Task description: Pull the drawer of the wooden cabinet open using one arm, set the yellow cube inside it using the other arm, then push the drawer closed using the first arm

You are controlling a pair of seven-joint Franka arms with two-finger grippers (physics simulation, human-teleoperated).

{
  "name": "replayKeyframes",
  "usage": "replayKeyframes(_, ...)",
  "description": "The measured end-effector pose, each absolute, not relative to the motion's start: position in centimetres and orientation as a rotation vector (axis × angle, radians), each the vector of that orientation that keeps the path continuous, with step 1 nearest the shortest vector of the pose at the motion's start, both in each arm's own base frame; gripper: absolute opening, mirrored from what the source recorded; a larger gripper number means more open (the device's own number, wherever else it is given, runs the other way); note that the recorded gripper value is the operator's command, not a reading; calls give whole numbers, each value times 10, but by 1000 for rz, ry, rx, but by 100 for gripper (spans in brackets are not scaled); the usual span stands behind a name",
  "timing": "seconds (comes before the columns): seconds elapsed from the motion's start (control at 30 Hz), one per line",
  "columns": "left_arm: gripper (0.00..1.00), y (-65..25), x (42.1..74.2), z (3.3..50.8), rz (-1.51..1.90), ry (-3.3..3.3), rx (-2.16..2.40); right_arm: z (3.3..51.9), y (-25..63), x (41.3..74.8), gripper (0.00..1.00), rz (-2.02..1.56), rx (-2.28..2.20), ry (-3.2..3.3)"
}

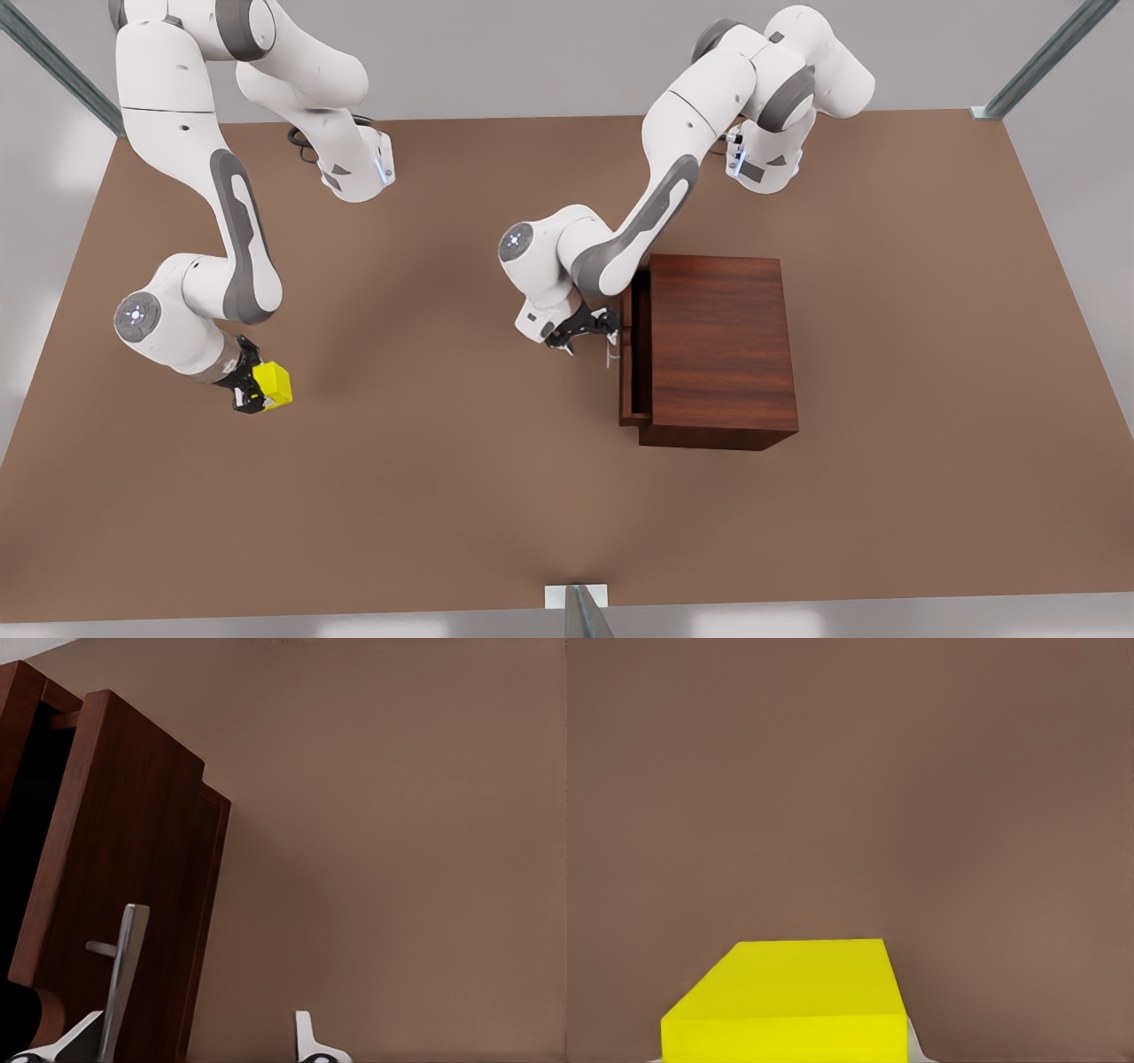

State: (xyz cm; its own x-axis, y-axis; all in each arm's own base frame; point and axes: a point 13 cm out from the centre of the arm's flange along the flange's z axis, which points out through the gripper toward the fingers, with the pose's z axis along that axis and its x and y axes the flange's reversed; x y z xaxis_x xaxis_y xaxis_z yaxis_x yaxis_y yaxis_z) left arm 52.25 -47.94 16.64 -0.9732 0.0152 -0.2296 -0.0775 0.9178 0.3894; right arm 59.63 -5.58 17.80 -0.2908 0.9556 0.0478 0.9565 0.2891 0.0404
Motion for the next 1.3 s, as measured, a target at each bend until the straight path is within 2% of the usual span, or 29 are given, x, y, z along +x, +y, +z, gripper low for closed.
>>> replayKeyframes(1.3,100,-533,504,178,456,2838,-55,178,-56,592,70,-72,-1894,-2456)
